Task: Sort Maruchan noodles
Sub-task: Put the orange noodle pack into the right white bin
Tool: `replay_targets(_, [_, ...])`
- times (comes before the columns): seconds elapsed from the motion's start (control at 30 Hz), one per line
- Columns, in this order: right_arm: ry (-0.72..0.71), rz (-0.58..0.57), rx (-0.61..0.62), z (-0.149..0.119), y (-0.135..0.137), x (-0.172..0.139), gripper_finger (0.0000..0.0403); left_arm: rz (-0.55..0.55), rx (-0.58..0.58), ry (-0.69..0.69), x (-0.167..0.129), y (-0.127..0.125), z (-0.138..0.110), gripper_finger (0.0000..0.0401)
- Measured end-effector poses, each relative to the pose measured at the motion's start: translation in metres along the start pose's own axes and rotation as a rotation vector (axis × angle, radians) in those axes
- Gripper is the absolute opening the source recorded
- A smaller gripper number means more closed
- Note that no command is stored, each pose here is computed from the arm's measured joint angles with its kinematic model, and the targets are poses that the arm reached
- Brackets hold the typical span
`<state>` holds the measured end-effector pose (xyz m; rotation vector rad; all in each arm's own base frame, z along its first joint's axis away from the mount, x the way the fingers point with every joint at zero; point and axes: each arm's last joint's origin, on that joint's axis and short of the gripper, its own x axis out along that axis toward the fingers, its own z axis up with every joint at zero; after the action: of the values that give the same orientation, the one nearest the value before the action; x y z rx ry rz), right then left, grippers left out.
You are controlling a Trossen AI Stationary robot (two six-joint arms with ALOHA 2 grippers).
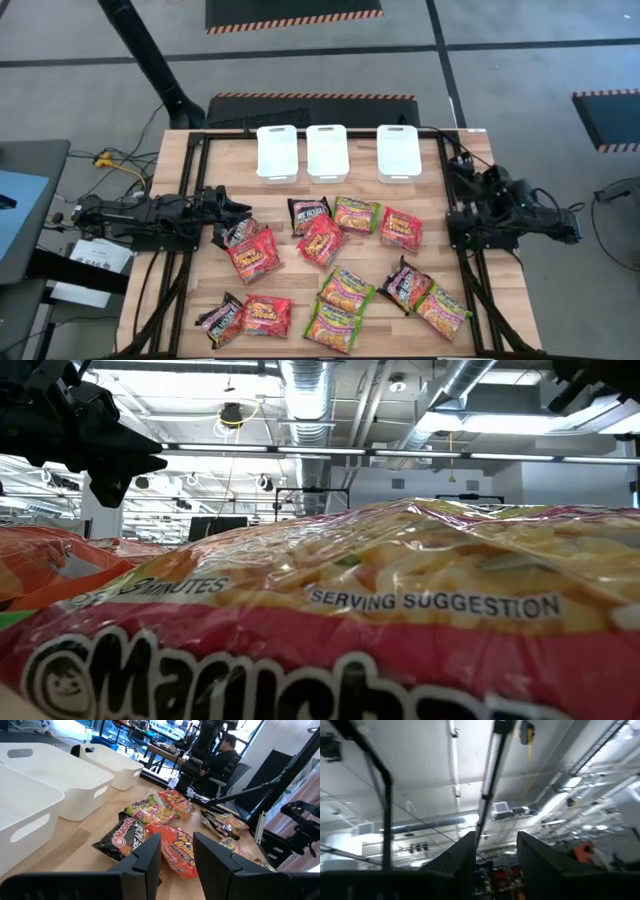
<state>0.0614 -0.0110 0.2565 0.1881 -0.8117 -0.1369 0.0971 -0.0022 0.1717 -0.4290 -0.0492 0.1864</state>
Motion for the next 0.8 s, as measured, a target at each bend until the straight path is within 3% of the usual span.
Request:
replay_targets(0.37, [0.299, -0.207, -0.060, 0.033, 0.006, 0.027, 0.0235, 0.000, -0.001, 0.000, 0.000, 0.000, 0.000, 0.0102])
replay_targets(0.8, [0.899, -0.470, -0.178, 0.039, 0.008, 0.069, 0.0240, -0.001, -0.002, 0.000, 0.000, 0.000, 0.000, 0.0102])
